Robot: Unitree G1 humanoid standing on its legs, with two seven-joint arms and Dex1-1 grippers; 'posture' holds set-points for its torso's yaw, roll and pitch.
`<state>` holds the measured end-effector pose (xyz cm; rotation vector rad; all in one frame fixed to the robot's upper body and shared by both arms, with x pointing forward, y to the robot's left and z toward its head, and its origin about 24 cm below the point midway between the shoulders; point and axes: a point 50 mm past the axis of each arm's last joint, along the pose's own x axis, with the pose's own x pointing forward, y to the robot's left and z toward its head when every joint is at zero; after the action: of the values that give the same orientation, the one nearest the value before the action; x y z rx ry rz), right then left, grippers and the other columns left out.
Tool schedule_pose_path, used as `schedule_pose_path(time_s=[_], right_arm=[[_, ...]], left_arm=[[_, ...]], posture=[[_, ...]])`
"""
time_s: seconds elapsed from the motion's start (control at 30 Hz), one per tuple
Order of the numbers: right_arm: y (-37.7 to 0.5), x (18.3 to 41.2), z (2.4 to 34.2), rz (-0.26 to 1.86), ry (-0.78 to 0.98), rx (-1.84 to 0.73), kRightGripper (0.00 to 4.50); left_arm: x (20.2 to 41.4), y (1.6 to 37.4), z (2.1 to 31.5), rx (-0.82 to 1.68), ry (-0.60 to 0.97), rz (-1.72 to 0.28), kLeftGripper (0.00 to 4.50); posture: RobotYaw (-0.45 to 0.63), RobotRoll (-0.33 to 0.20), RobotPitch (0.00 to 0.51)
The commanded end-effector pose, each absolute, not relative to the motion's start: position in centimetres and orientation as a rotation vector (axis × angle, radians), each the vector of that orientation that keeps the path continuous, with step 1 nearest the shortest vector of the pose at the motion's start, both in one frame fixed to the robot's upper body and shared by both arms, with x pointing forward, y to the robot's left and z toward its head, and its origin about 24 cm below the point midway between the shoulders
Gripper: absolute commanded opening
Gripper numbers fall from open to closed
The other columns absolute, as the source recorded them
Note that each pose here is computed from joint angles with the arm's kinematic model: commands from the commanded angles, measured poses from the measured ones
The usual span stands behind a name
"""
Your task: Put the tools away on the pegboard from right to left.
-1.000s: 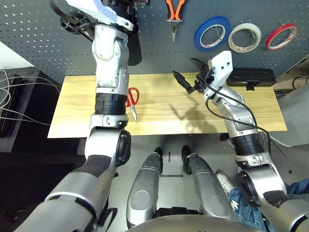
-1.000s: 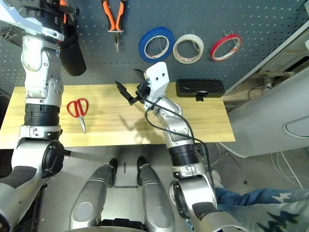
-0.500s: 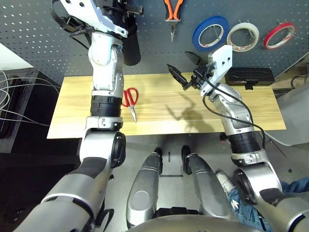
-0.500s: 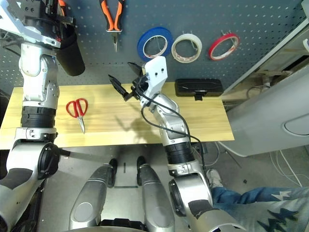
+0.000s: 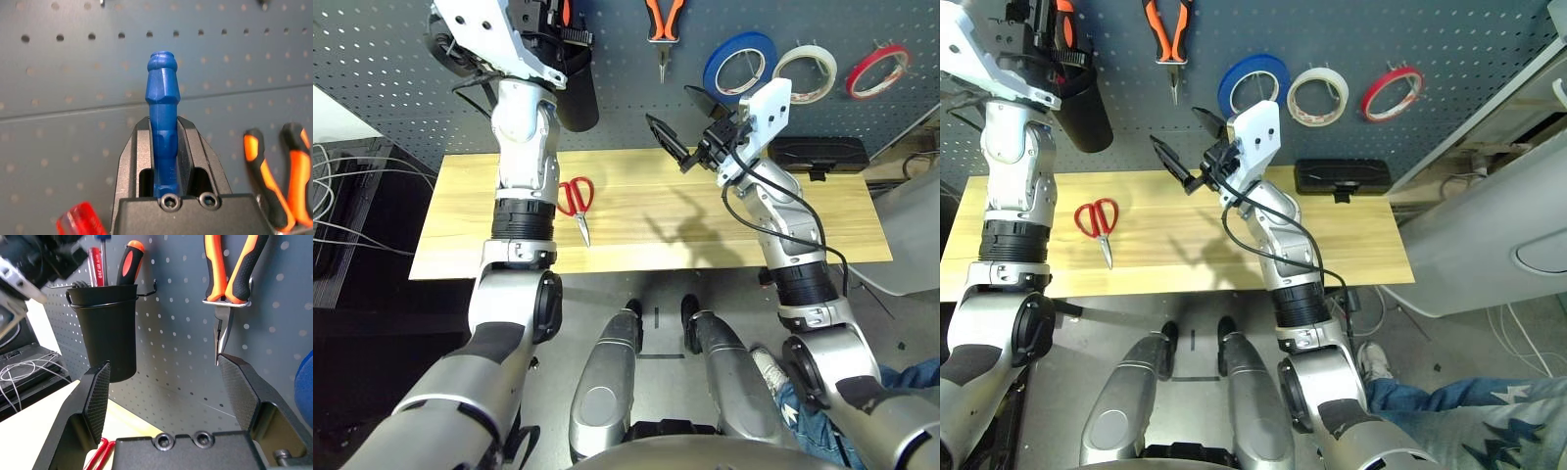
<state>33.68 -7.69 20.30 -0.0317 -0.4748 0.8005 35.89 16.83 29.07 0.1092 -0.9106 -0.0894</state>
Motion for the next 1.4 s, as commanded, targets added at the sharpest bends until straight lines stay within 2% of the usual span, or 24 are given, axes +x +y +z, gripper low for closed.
schedule_pose_path(time_s=[0.03,0.07,0.23,0.47,0.7,0.9,1.4], right_arm=[[-7.5,33.6,20.2,0.814,-0.477,-0.023,4.50],[-7.5,33.6,20.1,0.814,-0.477,-0.023,4.50],[-7.6,33.6,20.1,0.812,-0.475,-0.027,4.50],[-7.6,33.6,19.8,0.812,-0.467,-0.029,4.50],[-7.7,33.5,19.7,0.810,-0.459,-0.032,4.50],[-7.9,33.5,19.0,0.807,-0.437,-0.035,4.50],[-9.2,33.7,17.6,0.774,-0.377,-0.072,4.50]], left_arm=[[36.1,17.4,27.8,0.126,-0.863,-0.056,0.56],[36.1,17.4,27.8,0.126,-0.859,-0.049,0.56],[35.9,17.9,28.2,0.106,-0.854,-0.019,2.23],[34.5,17.8,29.8,0.050,-0.952,-0.042,4.46],[32.8,17.6,31.0,0.007,-1.000,-0.115,4.49],[32.5,15.2,28.7,0.061,-0.790,-0.412,4.49],[31.9,11.8,24.8,0.153,-0.597,-0.669,4.49]], posture=[[0.08,0.000,0.307],[0.08,0.000,0.307],[0.08,0.000,0.309],[0.08,0.000,0.314],[0.08,0.000,0.318],[0.08,0.000,0.326],[0.07,0.000,0.331]])
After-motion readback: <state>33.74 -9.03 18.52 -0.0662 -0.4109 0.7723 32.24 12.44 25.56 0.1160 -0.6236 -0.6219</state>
